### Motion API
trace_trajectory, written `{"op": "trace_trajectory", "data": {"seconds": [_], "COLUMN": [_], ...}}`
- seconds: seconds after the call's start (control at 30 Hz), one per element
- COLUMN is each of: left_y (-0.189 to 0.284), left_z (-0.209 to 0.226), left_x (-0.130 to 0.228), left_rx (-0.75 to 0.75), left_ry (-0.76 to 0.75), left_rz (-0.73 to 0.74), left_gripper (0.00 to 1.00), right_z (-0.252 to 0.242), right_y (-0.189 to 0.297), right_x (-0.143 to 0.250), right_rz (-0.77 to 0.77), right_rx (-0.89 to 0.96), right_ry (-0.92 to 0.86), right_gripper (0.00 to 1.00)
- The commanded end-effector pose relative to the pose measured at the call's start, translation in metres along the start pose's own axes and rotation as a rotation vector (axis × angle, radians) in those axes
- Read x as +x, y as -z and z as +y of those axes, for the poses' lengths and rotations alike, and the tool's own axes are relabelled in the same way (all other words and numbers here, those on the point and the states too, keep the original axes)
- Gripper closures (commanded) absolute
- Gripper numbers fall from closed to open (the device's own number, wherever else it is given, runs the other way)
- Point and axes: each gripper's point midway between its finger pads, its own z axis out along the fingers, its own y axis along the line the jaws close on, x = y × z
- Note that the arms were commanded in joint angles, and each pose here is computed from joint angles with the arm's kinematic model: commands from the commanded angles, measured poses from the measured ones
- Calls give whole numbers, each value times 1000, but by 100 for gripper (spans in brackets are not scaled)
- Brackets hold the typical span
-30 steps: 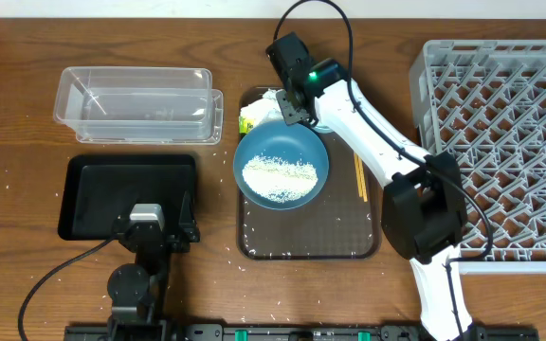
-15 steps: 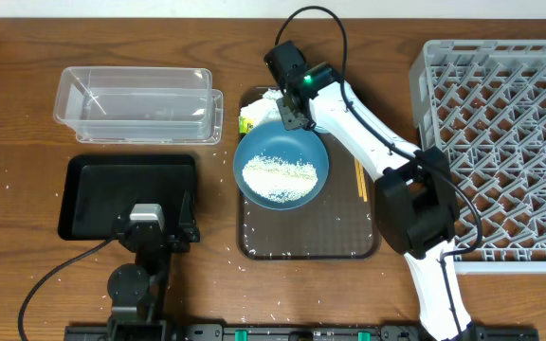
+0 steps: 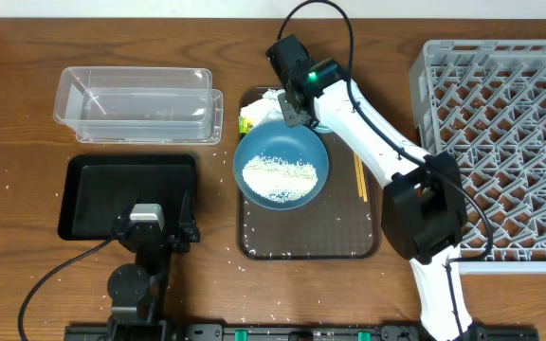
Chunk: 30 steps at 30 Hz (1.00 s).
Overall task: Sort waste into correct bins and load items into the dishwasher rack
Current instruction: 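Lift the white cup with the right gripper and place it in the rack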
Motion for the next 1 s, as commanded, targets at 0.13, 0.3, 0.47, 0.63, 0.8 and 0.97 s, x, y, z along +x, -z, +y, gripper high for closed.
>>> {"op": "trace_trajectory", "data": {"seconds": [0.13, 0.3, 0.47, 0.63, 0.8, 0.97], "left_y": [-1, -1, -1, -1, -1, -1], "left_z": [5, 5, 5, 5, 5, 5], "left_x": [16, 16, 16, 16, 16, 16], "left_rx": [-21, -21, -21, -21, -21, -21], "left_ry": [-6, -6, -6, -6, -6, -6], "left_rz": [47, 47, 47, 47, 47, 47], "left_gripper": [9, 9, 9, 9, 10, 9], "right_z": [-73, -177, -284, -370, -427, -460], "right_y": [91, 168, 208, 209, 189, 180], "right_x": [-41, -46, -20, 24, 77, 113], "right_rz": [-167, -282, -360, -427, -453, -557], "right_rx": [99, 104, -40, -294, -513, -719], "right_ry": [-133, -293, -440, -588, -786, -858], "right_gripper": [99, 99, 99, 99, 99, 99]}}
